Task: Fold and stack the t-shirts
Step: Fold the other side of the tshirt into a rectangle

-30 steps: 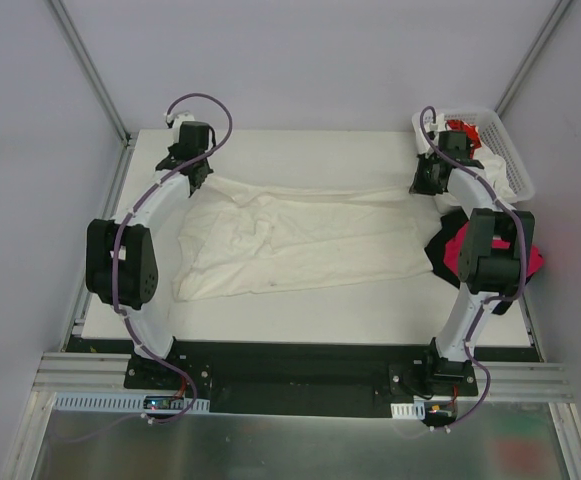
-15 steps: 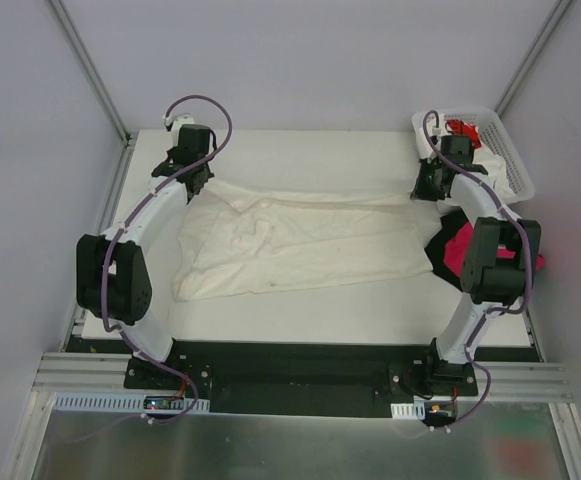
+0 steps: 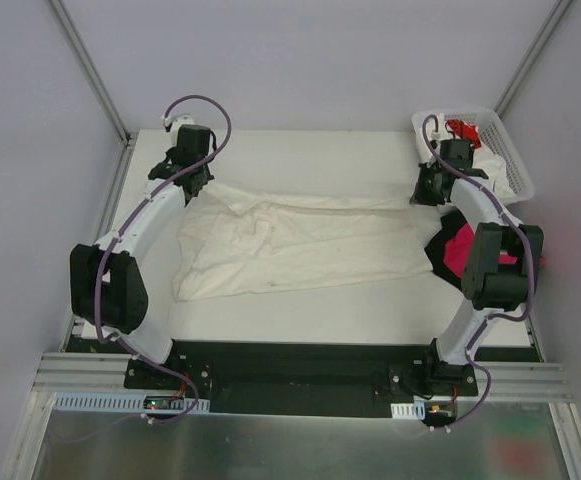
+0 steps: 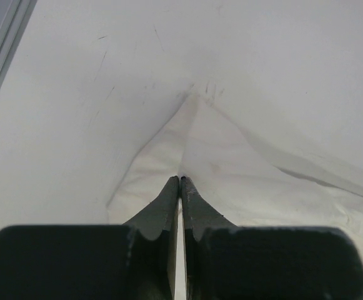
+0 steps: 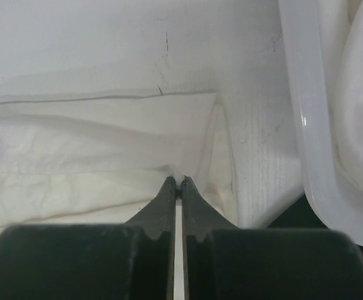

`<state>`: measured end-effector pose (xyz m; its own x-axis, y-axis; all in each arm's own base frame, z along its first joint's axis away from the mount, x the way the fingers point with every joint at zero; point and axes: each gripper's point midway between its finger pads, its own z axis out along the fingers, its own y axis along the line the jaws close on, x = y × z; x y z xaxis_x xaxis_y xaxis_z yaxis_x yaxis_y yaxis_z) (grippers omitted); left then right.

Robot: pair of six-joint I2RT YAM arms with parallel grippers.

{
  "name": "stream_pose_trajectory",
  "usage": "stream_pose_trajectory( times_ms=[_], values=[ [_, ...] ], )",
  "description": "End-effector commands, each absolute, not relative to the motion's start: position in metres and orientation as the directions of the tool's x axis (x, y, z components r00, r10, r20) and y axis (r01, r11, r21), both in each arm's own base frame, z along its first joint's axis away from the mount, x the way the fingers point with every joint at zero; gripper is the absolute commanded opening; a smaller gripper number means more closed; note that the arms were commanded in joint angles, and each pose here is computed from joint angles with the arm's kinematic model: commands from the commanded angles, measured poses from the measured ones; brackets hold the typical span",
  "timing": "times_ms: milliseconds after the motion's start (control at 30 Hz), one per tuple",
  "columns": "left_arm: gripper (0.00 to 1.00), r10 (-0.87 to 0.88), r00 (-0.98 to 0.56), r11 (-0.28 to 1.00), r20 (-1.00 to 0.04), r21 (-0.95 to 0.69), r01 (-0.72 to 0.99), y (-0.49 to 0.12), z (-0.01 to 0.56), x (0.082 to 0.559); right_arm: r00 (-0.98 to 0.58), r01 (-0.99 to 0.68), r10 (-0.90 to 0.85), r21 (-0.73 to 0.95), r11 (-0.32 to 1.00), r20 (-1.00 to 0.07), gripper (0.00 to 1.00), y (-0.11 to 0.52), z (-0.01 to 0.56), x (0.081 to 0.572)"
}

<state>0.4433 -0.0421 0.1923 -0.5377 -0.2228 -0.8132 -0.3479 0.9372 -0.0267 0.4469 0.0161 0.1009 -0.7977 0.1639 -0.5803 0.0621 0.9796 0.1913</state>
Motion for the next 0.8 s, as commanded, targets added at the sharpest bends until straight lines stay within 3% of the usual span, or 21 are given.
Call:
stream_pose_trajectory(
  times_ms=[0, 767],
  values=[
    [0.0, -0.228, -0.505, 0.933, -0.832, -0.038, -0.359, -0.041, 0.216, 0.43, -0.761, 0.062, 0.163, 0.18, 0.982, -0.628, 0.01, 0.016, 0.126, 0.444],
    [0.0, -0.201, -0.593, 0.964, -0.78, -0.05, -0.261, -0.078, 0.208, 0.395, -0.782, 0.082, 0.159, 0.153, 0.985, -0.602, 0.01, 0.014, 0.119, 0.426]
  ],
)
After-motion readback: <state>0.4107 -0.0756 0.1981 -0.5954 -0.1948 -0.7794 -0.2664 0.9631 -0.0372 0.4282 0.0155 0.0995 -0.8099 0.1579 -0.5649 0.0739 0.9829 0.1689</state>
